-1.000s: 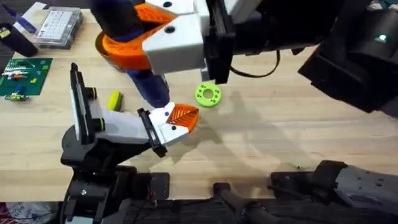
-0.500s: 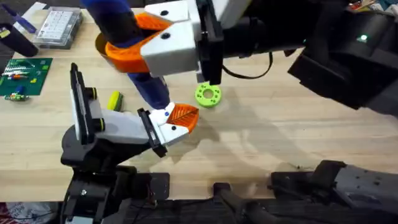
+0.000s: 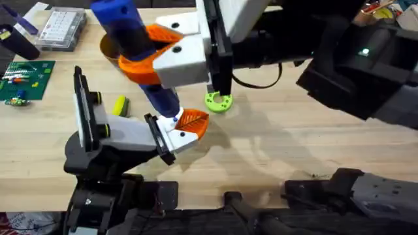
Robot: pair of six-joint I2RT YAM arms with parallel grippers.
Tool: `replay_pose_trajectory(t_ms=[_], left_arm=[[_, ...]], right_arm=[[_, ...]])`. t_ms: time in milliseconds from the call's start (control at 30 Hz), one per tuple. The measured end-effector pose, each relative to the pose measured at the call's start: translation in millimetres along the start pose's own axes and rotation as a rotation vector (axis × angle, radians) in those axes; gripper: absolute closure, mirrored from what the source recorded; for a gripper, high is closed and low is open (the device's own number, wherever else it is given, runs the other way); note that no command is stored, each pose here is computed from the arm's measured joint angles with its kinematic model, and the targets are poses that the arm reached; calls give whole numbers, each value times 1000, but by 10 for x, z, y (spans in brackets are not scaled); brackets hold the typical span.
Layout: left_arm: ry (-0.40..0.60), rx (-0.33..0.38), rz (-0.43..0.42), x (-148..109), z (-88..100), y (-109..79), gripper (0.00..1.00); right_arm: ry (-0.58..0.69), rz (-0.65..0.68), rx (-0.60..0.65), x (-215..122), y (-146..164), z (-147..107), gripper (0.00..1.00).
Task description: Pick up the gripper from the table and insert it into the empty holder that is missing its gripper. Then pick up a screw, insert it into the mounting hole, and use the screwdriver to tighten it. Finally, clean up the table by picking up the vegetable and placing it into the bucket.
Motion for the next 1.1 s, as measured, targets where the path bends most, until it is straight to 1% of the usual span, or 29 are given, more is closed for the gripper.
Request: replay_pose_trajectory(t_ms=[467, 667, 1100], left_arm=[[0, 0, 0, 0, 0, 0, 987], [0, -3, 0, 0, -1, 0, 987], [0, -3, 0, 0, -1, -1, 987]], right_arm=[[-8, -1, -8, 7, -5, -14, 955], [4, 1, 12, 53, -40, -105, 956], [11, 2, 22, 54, -36, -124, 955]])
Point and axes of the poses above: each hand's point on the last joint's axis, 136 mm out from that joint toward the fingers, its own x axis out along the fingers, its own y axis along the line the jaws close on, z = x × y, the point moved 2 cm from there along -x, back along the fingers, and after that the axes turned 15 degrees about -x, right-handed, at the moved point
